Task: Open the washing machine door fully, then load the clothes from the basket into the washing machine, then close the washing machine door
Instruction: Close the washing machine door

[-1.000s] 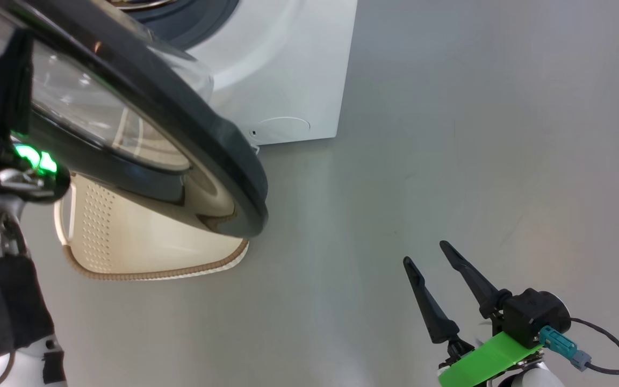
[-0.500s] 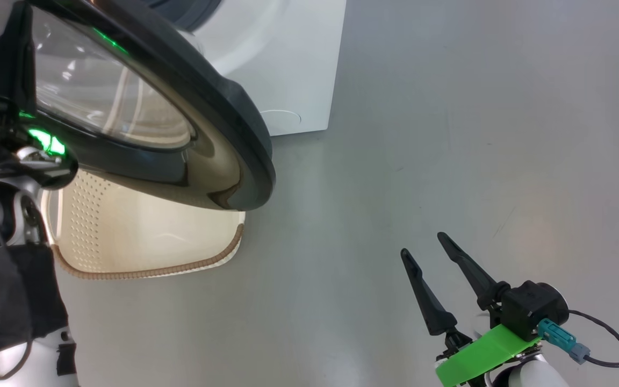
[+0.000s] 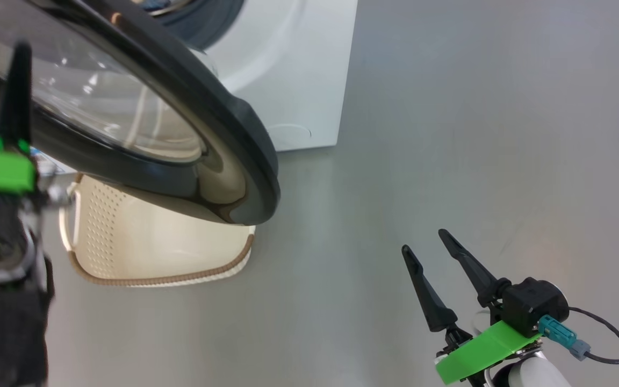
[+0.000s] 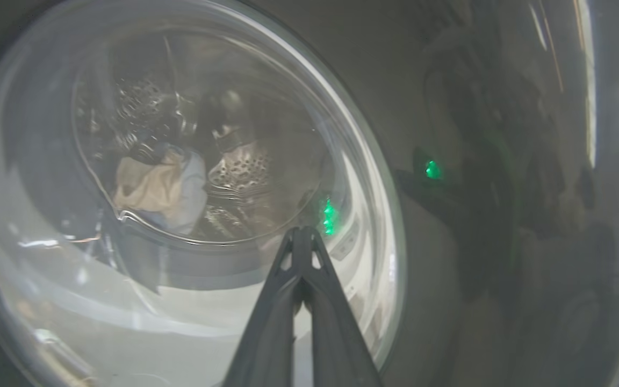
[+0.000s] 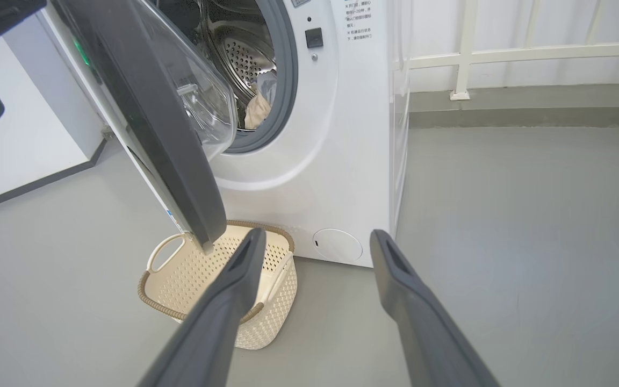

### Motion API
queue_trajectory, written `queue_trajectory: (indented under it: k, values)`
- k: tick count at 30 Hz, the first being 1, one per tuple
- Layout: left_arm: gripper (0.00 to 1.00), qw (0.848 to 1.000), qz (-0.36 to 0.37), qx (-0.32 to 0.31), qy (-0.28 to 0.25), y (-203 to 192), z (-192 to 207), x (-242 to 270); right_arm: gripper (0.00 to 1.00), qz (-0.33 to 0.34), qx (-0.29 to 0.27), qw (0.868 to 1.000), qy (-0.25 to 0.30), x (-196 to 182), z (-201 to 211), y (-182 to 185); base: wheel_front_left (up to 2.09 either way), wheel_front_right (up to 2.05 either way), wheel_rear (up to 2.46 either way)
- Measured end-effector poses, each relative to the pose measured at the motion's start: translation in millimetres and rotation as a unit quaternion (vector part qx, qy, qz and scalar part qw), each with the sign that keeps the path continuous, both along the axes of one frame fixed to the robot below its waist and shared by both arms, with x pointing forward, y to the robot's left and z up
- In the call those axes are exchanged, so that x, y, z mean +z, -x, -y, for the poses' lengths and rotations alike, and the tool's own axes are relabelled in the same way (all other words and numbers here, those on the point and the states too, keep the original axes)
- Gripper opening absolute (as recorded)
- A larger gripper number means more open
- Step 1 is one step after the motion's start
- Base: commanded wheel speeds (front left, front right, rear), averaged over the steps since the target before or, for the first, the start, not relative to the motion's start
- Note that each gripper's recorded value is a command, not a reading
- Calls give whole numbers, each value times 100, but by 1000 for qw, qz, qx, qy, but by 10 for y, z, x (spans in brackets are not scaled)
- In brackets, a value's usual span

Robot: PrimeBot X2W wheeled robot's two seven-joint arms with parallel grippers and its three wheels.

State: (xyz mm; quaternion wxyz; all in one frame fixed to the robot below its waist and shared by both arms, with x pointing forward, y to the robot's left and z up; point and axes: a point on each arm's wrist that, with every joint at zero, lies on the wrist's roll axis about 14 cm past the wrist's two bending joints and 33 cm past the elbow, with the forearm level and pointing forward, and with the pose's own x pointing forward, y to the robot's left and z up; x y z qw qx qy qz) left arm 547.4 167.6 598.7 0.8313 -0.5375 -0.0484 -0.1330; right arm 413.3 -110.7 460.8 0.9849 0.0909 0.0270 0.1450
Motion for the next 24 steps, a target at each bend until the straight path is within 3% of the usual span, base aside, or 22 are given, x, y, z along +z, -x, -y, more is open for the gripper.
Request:
queue_trajectory:
  k: [3,7,12,20,24]
  values:
    - [0,993,-1,31,-116,206,-58,-189,100,12,3,1000,-5,96,-39,17,0,0,0]
    - [0,979,23,68,-191,496,-158,-267,100,30,6,999,-13,246,-87,67,0,0,0]
    - [0,947,46,96,-303,799,-380,-267,100,28,7,999,-19,279,-119,265,0,0,0]
    - [0,902,63,164,-395,1288,-666,-126,100,54,8,998,-24,471,-148,491,0,0,0]
    - [0,890,71,188,-410,1502,-692,-76,100,59,7,998,-26,510,-147,594,0,0,0]
